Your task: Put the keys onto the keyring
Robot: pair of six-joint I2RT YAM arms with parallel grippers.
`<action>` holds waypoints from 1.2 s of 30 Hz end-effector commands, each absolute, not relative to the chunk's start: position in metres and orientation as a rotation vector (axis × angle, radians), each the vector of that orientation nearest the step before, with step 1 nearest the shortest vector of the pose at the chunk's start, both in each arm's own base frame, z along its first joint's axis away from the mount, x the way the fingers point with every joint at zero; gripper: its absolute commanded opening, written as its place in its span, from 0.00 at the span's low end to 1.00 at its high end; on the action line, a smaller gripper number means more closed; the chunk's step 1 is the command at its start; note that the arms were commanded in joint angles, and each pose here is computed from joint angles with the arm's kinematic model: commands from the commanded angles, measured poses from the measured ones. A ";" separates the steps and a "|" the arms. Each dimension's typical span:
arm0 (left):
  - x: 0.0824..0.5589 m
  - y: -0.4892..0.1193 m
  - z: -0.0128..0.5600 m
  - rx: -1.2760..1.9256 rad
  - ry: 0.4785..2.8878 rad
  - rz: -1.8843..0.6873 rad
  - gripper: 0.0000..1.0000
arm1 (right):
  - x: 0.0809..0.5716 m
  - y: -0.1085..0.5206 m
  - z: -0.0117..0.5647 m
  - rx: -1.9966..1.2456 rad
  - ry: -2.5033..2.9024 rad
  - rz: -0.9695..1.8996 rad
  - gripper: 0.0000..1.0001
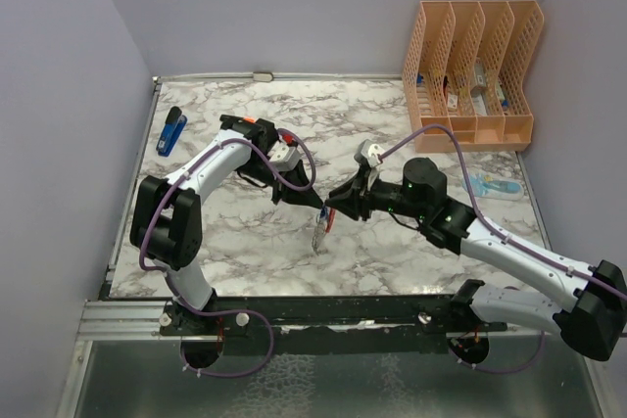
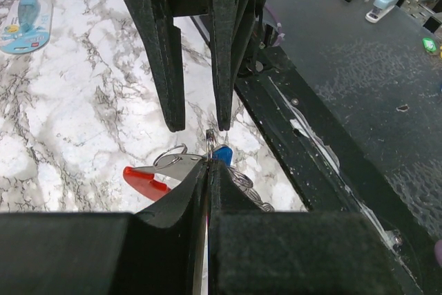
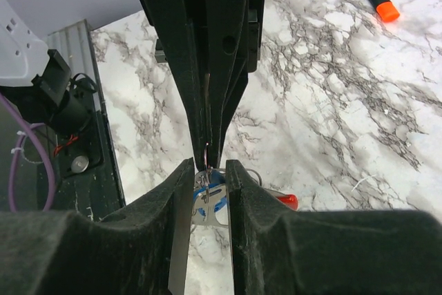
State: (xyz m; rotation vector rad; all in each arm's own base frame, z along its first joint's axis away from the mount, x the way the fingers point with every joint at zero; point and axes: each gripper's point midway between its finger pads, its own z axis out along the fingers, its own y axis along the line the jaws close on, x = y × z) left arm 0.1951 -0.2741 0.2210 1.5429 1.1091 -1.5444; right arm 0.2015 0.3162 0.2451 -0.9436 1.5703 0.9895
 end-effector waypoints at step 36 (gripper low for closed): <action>0.199 -0.284 0.262 1.377 1.017 -1.633 0.00 | 0.202 0.320 0.237 -0.921 1.581 1.009 0.01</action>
